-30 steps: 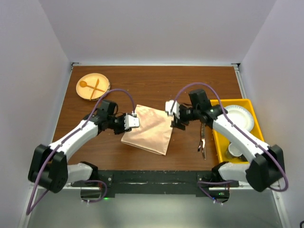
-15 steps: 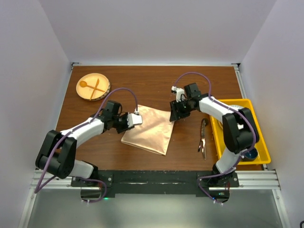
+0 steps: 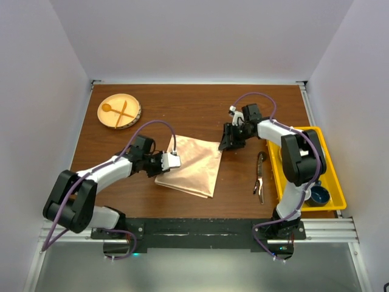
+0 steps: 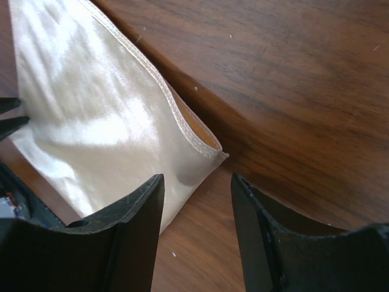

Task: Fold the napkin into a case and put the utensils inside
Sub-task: Smooth out the lower triangle-folded napkin at the center of the board.

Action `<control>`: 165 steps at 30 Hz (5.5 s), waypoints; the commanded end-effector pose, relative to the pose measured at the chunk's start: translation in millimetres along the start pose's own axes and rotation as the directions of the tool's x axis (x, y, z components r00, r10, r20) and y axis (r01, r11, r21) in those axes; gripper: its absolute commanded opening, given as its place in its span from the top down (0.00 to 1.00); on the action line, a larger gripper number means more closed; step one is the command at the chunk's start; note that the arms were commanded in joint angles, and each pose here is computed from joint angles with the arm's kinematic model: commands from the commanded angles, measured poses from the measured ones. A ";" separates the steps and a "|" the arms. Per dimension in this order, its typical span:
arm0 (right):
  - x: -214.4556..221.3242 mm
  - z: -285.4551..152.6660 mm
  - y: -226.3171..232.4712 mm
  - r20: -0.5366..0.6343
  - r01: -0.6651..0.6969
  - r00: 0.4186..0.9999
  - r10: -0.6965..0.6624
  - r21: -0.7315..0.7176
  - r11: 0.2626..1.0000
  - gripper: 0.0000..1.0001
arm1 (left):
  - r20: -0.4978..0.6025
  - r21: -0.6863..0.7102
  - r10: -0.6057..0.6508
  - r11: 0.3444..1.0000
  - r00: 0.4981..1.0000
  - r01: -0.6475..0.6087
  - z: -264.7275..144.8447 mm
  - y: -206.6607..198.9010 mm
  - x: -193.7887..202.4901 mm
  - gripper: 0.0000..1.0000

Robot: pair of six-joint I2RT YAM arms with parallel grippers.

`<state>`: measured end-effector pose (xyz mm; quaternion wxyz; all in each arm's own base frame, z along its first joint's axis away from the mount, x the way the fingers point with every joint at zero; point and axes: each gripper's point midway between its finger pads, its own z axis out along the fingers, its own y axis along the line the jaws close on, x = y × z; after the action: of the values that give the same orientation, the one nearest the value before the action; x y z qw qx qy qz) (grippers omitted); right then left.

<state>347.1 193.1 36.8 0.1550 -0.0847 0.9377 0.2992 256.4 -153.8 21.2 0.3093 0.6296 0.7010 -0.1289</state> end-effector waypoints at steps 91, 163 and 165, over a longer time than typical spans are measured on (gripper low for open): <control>58.7 -39.8 47.6 -0.026 -0.105 0.994 0.102 -0.242 0.965 1.00 | 0.039 0.111 -0.123 0.987 0.992 0.118 71.8 -44.3 -104.6 1.00; 23.1 -10.5 48.8 0.147 -0.455 0.861 0.488 -0.210 0.866 0.02 | 0.041 0.072 -0.265 0.963 0.963 0.262 90.2 -20.8 -113.6 1.00; 22.1 -12.7 50.9 0.146 -0.458 0.858 0.493 -0.219 0.862 0.02 | 0.043 0.074 -0.263 0.963 0.964 0.260 90.4 -21.3 -114.4 1.00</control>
<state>297.5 219.4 50.9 0.1398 0.1703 0.8887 0.4021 259.6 -303.9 20.5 0.2948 0.5428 0.7569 -0.2135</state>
